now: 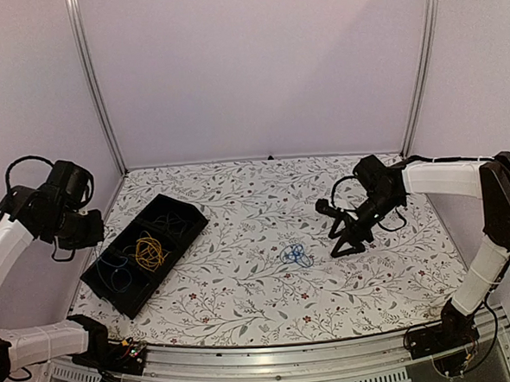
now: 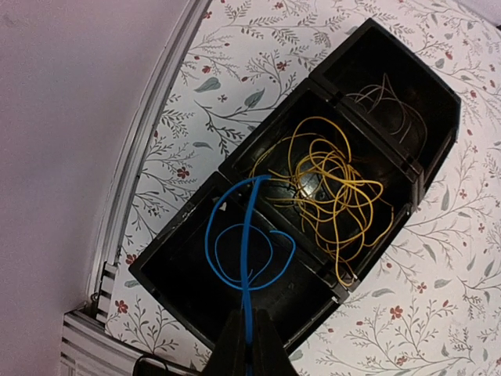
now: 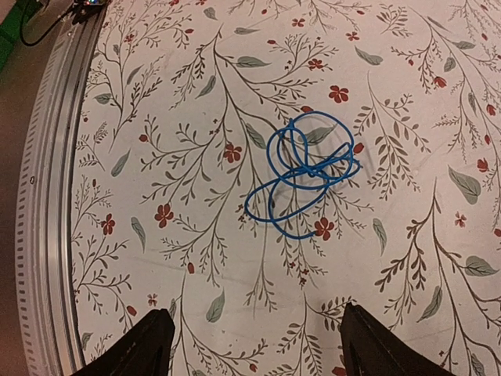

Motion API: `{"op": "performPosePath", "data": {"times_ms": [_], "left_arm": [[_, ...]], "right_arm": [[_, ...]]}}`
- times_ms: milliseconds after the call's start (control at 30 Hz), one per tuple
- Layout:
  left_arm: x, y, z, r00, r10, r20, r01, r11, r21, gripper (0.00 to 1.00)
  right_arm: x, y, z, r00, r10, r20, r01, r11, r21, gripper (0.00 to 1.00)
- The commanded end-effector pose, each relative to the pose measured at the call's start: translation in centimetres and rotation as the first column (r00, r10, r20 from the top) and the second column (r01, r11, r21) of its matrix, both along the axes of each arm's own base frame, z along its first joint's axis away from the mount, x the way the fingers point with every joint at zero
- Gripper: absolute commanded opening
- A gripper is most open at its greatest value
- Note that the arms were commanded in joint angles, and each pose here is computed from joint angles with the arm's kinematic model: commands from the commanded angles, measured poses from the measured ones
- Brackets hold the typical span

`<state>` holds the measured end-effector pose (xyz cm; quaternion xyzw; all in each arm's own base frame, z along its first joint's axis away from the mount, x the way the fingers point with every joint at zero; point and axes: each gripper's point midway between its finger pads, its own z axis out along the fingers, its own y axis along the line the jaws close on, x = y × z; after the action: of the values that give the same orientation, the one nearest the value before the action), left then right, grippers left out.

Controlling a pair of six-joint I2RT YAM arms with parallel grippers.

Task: Untangle the cables

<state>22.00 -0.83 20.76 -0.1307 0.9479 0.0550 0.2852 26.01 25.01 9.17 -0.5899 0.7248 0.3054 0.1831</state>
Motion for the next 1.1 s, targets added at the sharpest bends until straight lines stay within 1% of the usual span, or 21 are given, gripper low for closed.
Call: {"op": "performPosePath", "data": {"times_ms": [0,133,300,467,733,1067], "left_arm": [[0.0,0.6,-0.3,1.000,0.025,0.011,-0.025,1.000,-0.017,0.00],[-0.9,0.5,-0.1,0.999,0.033,-0.012,-0.033,0.998,-0.049,0.00],[-2.5,1.0,2.7,0.998,0.055,0.037,-0.052,0.996,-0.068,0.00],[-4.3,1.6,2.5,0.997,0.076,0.014,-0.075,0.995,-0.066,0.00],[-5.0,1.4,1.5,0.997,0.078,-0.012,-0.079,0.994,-0.082,0.00],[-5.8,1.4,3.8,0.991,0.088,0.097,-0.075,0.988,-0.133,0.00]], "right_arm": [[0.1,0.3,0.0,1.000,0.020,0.004,-0.020,1.000,-0.010,0.77],[0.0,0.4,-0.5,1.000,0.026,-0.013,-0.026,0.999,-0.019,0.77],[-0.4,0.7,-1.2,0.999,0.040,-0.032,-0.041,0.998,-0.037,0.77],[-0.9,1.1,-1.8,0.998,0.057,-0.041,-0.059,0.997,-0.056,0.77],[-1.1,1.3,-1.7,0.997,0.065,-0.045,-0.067,0.996,-0.058,0.78],[-1.7,1.8,-2.3,0.994,0.081,-0.070,-0.086,0.994,-0.068,0.78]]}}
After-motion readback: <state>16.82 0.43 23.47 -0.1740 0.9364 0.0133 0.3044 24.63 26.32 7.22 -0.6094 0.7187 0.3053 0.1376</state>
